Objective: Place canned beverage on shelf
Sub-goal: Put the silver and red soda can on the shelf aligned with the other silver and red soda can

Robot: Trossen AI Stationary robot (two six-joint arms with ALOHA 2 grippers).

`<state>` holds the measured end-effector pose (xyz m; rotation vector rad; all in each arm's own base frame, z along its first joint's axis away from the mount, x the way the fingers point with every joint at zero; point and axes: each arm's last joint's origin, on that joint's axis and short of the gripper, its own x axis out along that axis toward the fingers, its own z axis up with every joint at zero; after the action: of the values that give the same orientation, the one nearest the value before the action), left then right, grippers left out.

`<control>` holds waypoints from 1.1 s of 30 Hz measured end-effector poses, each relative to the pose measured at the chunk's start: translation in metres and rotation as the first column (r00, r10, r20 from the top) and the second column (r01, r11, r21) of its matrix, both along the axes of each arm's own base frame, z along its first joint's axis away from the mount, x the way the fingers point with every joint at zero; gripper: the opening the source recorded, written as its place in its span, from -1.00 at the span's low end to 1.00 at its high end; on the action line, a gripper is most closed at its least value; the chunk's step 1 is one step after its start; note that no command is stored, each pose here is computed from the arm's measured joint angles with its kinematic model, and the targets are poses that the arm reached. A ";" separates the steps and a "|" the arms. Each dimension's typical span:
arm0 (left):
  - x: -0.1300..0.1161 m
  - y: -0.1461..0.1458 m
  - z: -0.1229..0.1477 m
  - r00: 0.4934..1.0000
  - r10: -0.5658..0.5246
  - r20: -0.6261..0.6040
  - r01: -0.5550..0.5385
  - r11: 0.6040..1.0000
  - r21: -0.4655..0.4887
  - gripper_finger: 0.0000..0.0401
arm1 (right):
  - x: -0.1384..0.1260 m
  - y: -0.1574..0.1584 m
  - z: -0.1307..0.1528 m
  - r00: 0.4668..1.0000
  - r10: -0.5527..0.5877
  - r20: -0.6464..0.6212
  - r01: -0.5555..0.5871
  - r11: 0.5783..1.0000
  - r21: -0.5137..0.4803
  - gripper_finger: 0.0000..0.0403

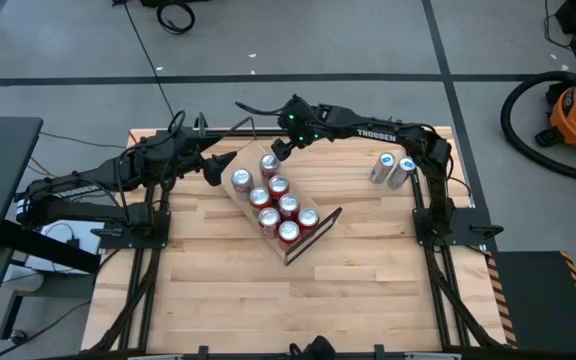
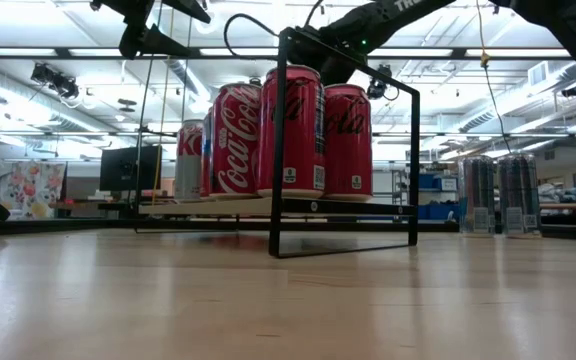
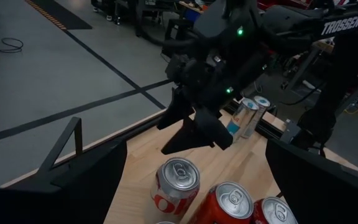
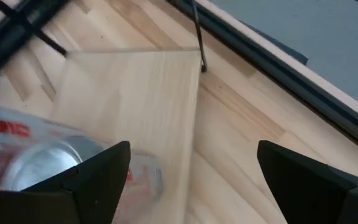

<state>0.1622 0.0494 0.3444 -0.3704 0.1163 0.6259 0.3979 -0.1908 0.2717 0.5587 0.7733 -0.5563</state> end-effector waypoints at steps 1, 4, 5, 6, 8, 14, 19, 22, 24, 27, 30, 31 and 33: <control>0.000 0.000 0.000 1.000 0.000 -0.001 0.000 1.000 0.002 0.98 | -0.001 0.001 -0.001 1.000 0.008 -0.020 -0.008 1.000 0.002 0.80; 0.000 0.000 0.000 1.000 -0.005 -0.013 0.005 1.000 0.019 0.98 | -0.002 0.005 -0.007 0.997 0.026 -0.074 -0.025 1.000 0.010 0.80; 0.000 0.000 0.000 1.000 -0.005 -0.013 0.006 1.000 0.019 0.98 | -0.003 0.006 -0.011 0.996 0.034 -0.083 -0.033 0.999 0.011 0.80; 0.000 0.000 0.000 1.000 -0.006 -0.013 0.006 1.000 0.020 0.98 | -0.002 0.008 -0.014 0.995 0.038 -0.090 -0.037 0.999 0.013 0.80; 0.000 0.000 0.000 1.000 -0.006 -0.014 0.006 1.000 0.020 0.98 | -0.002 0.008 -0.019 0.995 0.041 -0.095 -0.039 0.999 0.017 0.80; 0.000 0.000 0.000 1.000 -0.006 -0.014 0.006 1.000 0.020 0.98 | -0.001 0.009 -0.030 0.997 0.050 -0.059 -0.048 0.998 0.038 0.80; 0.000 0.000 0.000 1.000 -0.006 -0.013 0.006 1.000 0.020 0.98 | -0.001 0.012 -0.035 0.996 0.069 -0.055 -0.065 0.996 0.065 0.80; 0.000 0.000 0.000 1.000 -0.006 -0.013 0.006 1.000 0.020 0.98 | 0.002 0.016 -0.034 0.996 0.078 -0.044 -0.075 0.995 0.058 0.80; 0.000 0.000 0.000 1.000 -0.005 -0.013 0.005 1.000 0.018 0.98 | 0.003 0.019 -0.034 0.995 0.086 -0.042 -0.083 0.995 0.057 0.80; 0.000 0.000 -0.001 1.000 -0.012 -0.023 0.012 1.000 0.007 0.98 | 0.004 0.022 -0.034 0.995 0.091 -0.045 -0.088 0.995 0.053 0.80; -0.001 -0.001 -0.006 0.997 -0.035 -0.062 0.032 0.999 -0.034 0.98 | 0.004 0.022 -0.035 0.995 0.078 -0.055 -0.076 0.996 0.038 0.80; -0.002 -0.002 -0.009 0.996 -0.046 -0.081 0.041 0.997 -0.061 0.98 | 0.004 0.021 -0.035 0.996 0.074 -0.056 -0.072 0.997 0.037 0.80; -0.004 -0.004 -0.016 0.988 -0.073 -0.136 0.057 0.991 -0.118 0.98 | 0.002 0.018 -0.035 0.996 0.067 -0.059 -0.065 0.997 0.042 0.80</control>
<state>0.1581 0.0458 0.3282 -0.4315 0.2982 0.5817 0.3997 -0.1733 0.2370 0.5530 0.8588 -0.4992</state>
